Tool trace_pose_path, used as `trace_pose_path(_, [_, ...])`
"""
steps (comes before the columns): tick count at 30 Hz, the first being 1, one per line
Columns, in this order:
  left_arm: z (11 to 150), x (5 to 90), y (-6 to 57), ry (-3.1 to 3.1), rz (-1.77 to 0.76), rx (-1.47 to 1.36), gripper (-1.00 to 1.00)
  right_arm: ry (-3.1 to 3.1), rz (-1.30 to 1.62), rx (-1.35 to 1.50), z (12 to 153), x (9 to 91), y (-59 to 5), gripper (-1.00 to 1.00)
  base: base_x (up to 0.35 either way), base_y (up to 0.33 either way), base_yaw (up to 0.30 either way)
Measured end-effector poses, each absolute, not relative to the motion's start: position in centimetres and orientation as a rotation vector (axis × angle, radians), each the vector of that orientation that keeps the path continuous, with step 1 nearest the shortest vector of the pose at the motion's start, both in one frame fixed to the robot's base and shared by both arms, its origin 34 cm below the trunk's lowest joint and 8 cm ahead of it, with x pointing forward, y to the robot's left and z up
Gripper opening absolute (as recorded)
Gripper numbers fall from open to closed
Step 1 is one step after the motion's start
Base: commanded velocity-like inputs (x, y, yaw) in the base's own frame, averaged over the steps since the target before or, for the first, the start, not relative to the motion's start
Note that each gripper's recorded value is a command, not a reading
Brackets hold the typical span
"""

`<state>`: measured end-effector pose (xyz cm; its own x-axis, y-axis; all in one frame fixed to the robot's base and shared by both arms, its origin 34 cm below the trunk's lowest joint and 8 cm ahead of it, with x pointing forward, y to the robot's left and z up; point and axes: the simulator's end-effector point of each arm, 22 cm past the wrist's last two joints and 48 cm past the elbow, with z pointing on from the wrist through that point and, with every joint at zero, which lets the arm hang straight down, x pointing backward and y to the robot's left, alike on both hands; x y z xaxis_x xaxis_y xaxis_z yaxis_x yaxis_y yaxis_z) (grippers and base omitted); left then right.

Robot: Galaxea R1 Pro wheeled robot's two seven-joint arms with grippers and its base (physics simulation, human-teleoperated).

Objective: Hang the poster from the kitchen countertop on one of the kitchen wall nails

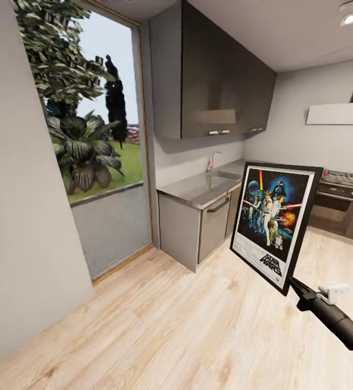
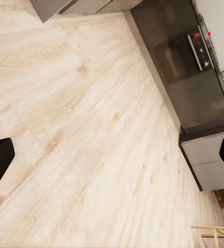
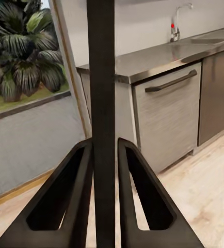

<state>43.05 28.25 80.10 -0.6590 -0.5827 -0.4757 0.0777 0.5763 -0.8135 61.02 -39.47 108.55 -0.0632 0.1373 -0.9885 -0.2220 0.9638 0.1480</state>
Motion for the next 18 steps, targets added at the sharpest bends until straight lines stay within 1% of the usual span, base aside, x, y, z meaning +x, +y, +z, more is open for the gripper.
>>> trace_pose_path(18, [80.1, 43.05, 28.27, 2.045, -1.103, -0.402, 1.0, 1.608, 0.295, -0.068, 108.53, 61.01, -39.44, -1.0, -0.001, 0.0, 0.29])
